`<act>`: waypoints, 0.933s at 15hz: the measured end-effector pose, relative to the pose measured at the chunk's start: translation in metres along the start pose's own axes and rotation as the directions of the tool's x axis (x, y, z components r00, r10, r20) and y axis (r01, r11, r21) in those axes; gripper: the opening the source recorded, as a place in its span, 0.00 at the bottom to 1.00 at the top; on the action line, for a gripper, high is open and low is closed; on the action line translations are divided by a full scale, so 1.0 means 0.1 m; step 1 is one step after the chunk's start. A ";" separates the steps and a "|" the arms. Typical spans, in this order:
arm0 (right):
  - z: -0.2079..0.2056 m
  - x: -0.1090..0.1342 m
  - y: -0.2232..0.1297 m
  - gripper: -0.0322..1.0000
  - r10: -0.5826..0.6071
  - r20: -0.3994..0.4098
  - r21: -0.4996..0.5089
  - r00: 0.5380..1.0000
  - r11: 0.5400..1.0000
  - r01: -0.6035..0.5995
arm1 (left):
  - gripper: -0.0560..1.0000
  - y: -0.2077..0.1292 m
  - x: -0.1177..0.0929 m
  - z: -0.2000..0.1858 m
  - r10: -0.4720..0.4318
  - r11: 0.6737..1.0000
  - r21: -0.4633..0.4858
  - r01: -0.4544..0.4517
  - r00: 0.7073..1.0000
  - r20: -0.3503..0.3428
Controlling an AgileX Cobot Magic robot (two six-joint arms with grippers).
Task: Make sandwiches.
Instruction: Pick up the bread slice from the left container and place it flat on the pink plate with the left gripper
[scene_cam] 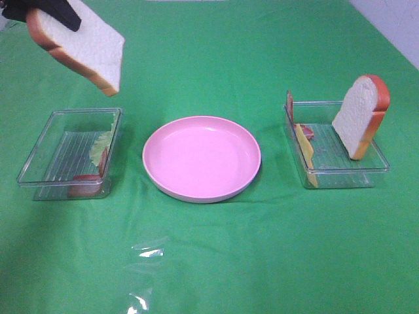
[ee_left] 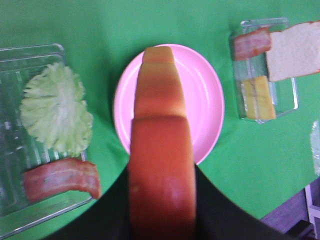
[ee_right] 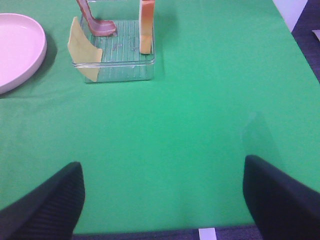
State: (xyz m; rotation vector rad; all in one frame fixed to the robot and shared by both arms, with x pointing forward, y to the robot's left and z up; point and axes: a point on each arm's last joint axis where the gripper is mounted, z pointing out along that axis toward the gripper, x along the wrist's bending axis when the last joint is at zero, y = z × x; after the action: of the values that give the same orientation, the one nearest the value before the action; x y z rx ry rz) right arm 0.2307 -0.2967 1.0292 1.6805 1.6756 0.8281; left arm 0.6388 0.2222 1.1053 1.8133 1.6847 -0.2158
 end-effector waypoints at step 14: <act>0.00 0.00 0.00 0.84 0.000 0.000 0.000 1.000 1.000 0.000 | 0.24 -0.25 -0.51 1.52 -0.061 0.980 0.195 0.040 0.993 0.099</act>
State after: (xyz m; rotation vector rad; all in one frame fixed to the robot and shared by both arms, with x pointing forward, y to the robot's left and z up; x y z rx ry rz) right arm 0.2307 -0.2967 1.0292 1.6805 1.6756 0.8281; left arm 0.6524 0.0947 1.0052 1.8640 1.6854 -0.5035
